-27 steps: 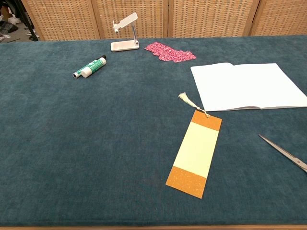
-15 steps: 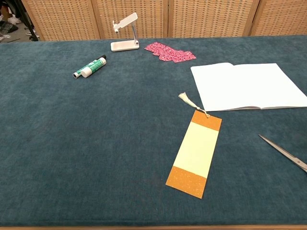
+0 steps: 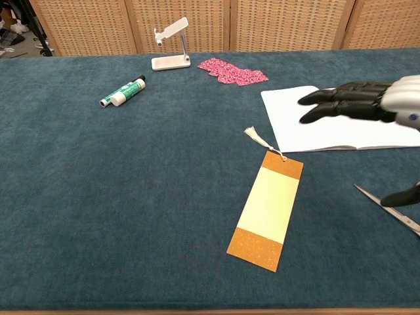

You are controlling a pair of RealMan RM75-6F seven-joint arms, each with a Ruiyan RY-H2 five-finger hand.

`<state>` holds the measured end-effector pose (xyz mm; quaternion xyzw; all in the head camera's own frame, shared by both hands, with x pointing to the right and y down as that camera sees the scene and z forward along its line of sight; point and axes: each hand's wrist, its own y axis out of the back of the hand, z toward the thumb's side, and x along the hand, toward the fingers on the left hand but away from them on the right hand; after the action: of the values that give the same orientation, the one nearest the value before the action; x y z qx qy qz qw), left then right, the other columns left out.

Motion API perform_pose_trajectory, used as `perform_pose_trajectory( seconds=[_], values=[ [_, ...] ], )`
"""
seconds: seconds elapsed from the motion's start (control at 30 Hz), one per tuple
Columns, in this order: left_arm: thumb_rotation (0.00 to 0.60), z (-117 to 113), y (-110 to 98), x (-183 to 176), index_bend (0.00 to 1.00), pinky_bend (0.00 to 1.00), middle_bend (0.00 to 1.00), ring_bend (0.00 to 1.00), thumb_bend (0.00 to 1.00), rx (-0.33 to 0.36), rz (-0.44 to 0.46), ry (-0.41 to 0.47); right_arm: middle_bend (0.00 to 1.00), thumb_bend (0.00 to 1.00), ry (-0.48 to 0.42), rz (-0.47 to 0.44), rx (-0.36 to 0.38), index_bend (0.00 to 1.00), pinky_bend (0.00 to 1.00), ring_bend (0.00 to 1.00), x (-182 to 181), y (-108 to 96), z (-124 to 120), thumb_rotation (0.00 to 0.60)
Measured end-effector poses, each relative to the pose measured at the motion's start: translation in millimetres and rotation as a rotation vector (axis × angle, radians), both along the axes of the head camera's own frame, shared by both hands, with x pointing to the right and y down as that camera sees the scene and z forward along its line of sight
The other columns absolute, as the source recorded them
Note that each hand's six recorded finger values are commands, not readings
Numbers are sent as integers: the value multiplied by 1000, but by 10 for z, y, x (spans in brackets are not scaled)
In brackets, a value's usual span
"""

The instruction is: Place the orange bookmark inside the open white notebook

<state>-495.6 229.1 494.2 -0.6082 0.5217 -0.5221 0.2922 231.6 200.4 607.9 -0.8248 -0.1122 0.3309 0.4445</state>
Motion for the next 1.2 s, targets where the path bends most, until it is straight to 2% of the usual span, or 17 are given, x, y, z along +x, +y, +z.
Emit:
perform_pose_trajectory(
  seconds=[0.17, 0.47, 0.9, 1.2],
  values=[
    [600, 12, -16, -25, 0, 0, 0, 0, 0, -4, -10, 3, 0, 0, 60, -124, -3, 116, 0, 0, -430, 44, 176, 600],
    [600, 14, -18, -30, 0, 0, 0, 0, 0, -9, -4, 13, 0, 0, 152, -212, 25, 156, 0, 0, -989, 19, 439, 600],
    [600, -12, -8, -49, 0, 0, 0, 0, 0, -5, -2, 29, 0, 28, 270, -269, 137, 195, 0, 0, -1297, 0, 640, 600],
    [600, -16, -10, -60, 0, 0, 0, 0, 0, -6, -4, 33, 0, 28, 341, -284, 172, 195, 0, 0, -1346, 3, 753, 600]
  ],
)
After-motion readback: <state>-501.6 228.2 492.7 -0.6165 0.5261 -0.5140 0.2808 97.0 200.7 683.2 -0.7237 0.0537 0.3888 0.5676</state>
